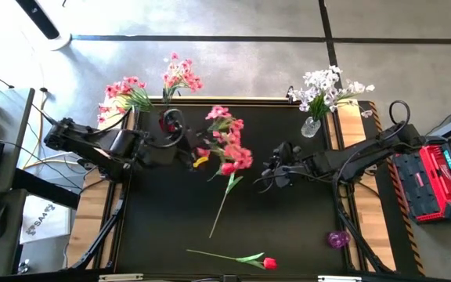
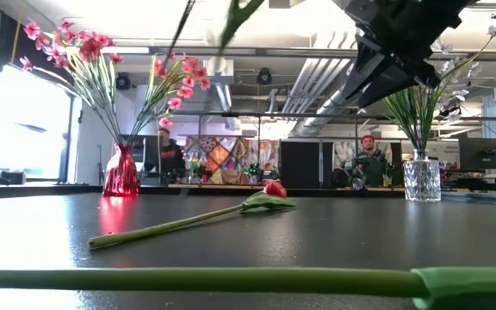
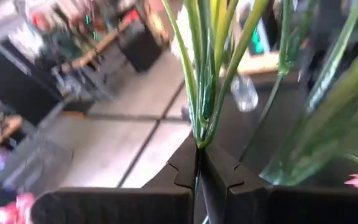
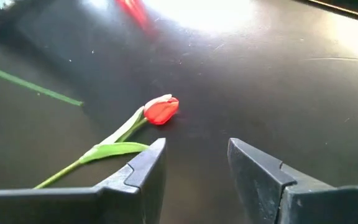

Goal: Sort flowers into vase by color
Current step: Put the pink flowers into the red flower vase

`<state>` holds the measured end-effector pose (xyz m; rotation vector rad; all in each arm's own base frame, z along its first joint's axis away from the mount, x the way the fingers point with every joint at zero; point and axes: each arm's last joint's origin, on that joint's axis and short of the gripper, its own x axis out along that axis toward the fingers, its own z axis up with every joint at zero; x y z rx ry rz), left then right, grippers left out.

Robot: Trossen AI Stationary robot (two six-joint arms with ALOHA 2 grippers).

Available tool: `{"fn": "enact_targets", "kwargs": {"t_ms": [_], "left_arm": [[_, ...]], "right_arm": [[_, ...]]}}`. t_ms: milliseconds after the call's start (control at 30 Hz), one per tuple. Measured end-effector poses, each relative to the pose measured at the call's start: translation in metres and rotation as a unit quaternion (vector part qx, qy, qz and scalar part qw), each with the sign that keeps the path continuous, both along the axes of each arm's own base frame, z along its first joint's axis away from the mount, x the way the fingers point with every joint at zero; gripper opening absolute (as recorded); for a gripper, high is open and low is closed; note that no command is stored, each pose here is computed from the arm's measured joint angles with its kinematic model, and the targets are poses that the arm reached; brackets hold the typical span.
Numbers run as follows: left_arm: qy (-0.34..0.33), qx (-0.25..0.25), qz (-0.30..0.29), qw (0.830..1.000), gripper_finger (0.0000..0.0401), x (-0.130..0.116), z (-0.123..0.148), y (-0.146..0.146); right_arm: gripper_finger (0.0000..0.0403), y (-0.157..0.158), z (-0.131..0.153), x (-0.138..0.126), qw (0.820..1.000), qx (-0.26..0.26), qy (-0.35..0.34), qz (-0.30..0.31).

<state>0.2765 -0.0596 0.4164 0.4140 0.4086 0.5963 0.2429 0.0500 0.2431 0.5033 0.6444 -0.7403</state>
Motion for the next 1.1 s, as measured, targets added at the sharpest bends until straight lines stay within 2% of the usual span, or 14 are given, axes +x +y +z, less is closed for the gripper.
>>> {"fn": "enact_targets", "kwargs": {"t_ms": [133,233,367,433,533,700,767,900,967,1100], "left_arm": [[-0.051,0.059,0.037,0.996,0.0,0.002,0.019,-0.003],[-0.044,0.101,0.047,0.993,0.0,0.003,0.027,-0.001],[-0.145,0.053,0.009,0.988,0.0,0.005,0.043,0.002],[-0.163,0.054,-0.001,0.985,0.0,0.001,0.05,0.005],[-0.145,0.051,0.07,0.986,0.0,0.0,0.045,0.015],[-0.188,-0.021,0.091,0.978,0.0,0.002,0.038,0.022],[-0.182,-0.042,0.118,0.975,0.0,0.001,0.029,0.027],[-0.128,-0.083,0.17,0.974,0.0,0.006,-0.019,0.04],[-0.13,-0.106,0.188,0.968,0.0,0.007,-0.038,0.044],[-0.12,-0.103,0.221,0.962,0.0,-0.002,-0.063,0.058]], "right_arm": [[0.0161,-0.009,0.0,0.002,1.0,-0.018,0.017,0.008],[0.0161,-0.015,0.0,0.003,0.999,-0.03,0.034,0.021],[0.0161,-0.026,-0.001,0.004,0.996,-0.05,0.062,0.043],[0.0161,-0.031,-0.001,0.005,0.994,-0.058,0.075,0.054],[0.0161,-0.04,0.0,0.007,0.99,-0.078,0.09,0.072],[0.0161,-0.052,0.0,0.008,0.981,-0.098,0.121,0.118],[0.0161,-0.056,0.001,0.009,0.977,-0.113,0.128,0.13],[0.0161,-0.065,0.003,0.012,0.975,-0.121,0.121,0.14],[0.0161,-0.067,0.003,0.013,0.977,-0.115,0.114,0.141],[0.0161,-0.068,0.004,0.014,0.98,-0.11,0.101,0.134]]}}
